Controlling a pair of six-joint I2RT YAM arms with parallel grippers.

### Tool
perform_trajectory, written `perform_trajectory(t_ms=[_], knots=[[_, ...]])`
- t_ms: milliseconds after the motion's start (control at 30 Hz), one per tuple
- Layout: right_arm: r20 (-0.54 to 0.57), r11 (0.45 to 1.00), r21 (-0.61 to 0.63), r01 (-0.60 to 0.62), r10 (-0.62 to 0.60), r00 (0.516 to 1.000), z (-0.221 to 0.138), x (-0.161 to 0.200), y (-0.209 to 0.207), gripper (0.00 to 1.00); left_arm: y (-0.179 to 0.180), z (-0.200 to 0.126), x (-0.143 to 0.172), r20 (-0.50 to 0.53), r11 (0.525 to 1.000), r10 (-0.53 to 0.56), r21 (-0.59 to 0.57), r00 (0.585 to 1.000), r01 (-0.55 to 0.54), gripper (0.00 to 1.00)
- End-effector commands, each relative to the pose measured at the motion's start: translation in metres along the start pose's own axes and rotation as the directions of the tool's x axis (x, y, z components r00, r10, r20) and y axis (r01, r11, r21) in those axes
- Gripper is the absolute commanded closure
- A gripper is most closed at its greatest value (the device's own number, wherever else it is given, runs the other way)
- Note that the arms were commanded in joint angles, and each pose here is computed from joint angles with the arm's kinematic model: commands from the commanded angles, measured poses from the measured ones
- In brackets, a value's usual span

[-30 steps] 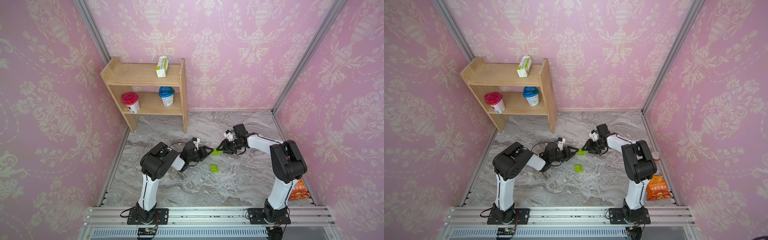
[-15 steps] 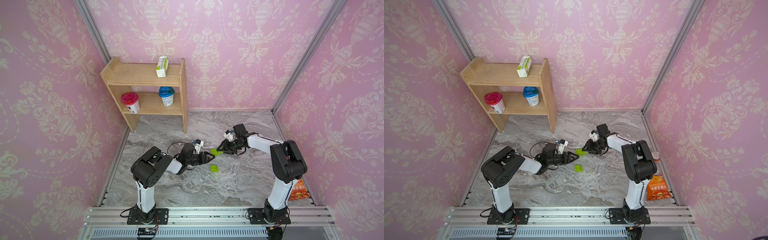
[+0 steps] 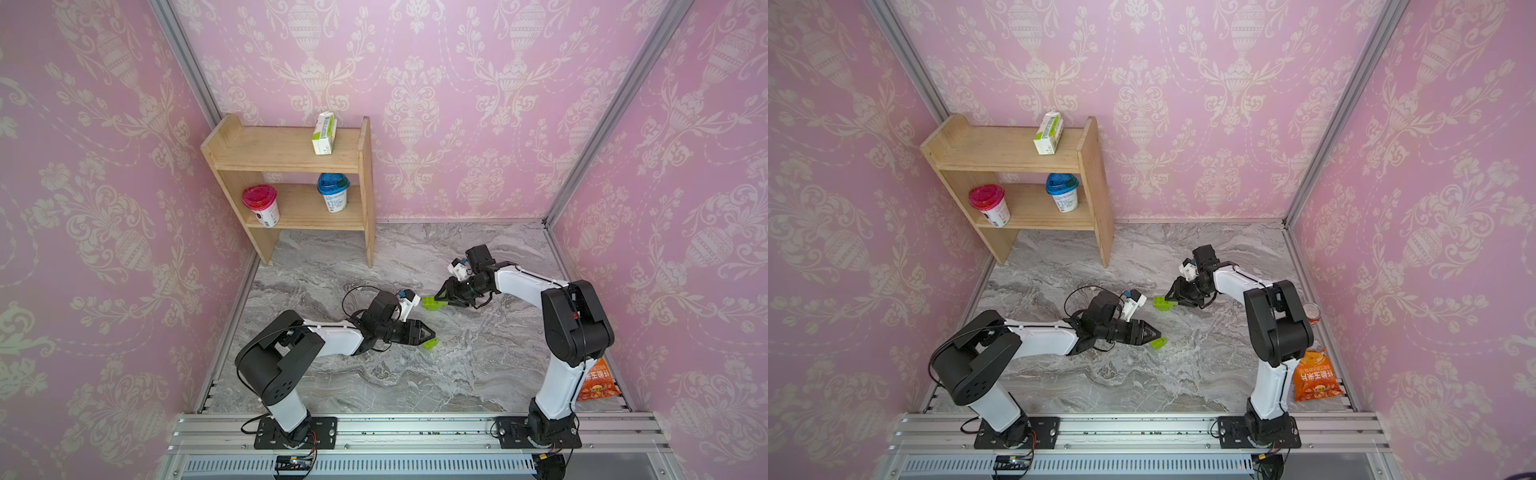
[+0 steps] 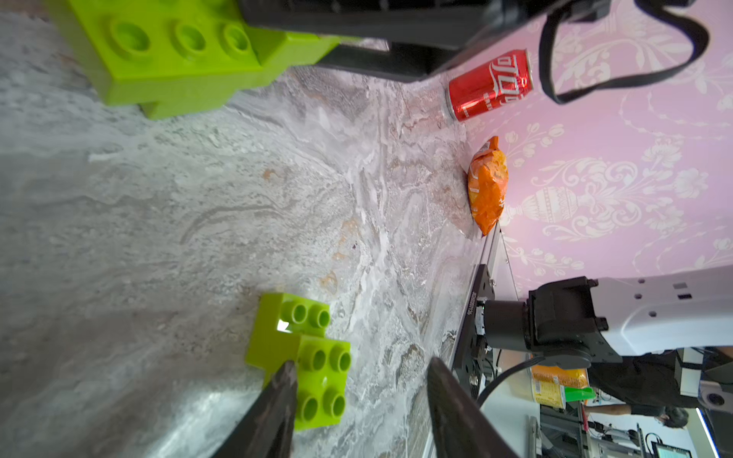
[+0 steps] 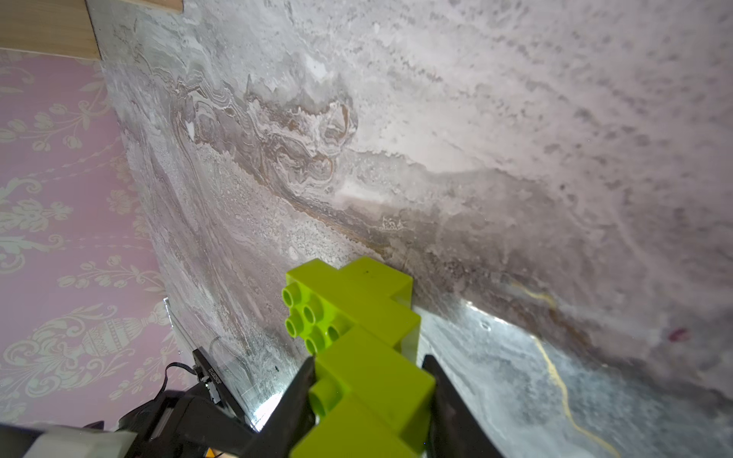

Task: Assemble the letter v with lego
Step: Pick up the lego brick from the center of the board.

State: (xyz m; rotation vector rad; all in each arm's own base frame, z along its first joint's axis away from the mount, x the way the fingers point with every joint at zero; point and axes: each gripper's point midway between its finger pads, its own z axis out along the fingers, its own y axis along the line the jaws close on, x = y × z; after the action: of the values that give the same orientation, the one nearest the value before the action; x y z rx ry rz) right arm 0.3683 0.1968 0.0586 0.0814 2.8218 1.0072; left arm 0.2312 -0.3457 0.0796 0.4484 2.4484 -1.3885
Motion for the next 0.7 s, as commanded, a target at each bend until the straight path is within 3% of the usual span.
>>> perform_trajectory(t_ms=[0,67,133,267,567,667], knots=[[0.013,0.999,0.011,0.032,-0.032,0.999,-0.008,-0.005,0.004,0.57,0.001,-0.005,0.017,-0.101,0.989,0.083,-0.115,0.991,-0.094,0.45],[0.015,0.999,0.013,0.036,-0.036,0.999,-0.009,-0.006,0.004,0.57,0.013,-0.016,0.009,-0.095,0.955,0.144,-0.249,0.985,-0.164,0.41],[0.016,0.999,0.016,0.037,-0.038,0.999,-0.009,-0.005,0.004,0.57,0.021,-0.027,-0.003,-0.088,0.891,0.226,-0.384,0.970,-0.242,0.38],[0.014,0.999,0.022,0.037,-0.037,0.999,-0.010,-0.005,0.003,0.57,0.030,-0.032,-0.015,-0.116,0.795,0.304,-0.516,0.946,-0.319,0.29],[0.010,0.998,0.051,0.030,-0.031,0.999,-0.010,-0.005,-0.002,0.57,0.033,-0.013,-0.003,-0.189,0.721,0.324,-0.586,0.927,-0.371,0.22],[0.007,0.998,0.052,0.031,-0.031,0.999,-0.009,-0.004,-0.002,0.57,0.032,-0.006,0.002,-0.197,0.725,0.327,-0.576,0.924,-0.379,0.23]])
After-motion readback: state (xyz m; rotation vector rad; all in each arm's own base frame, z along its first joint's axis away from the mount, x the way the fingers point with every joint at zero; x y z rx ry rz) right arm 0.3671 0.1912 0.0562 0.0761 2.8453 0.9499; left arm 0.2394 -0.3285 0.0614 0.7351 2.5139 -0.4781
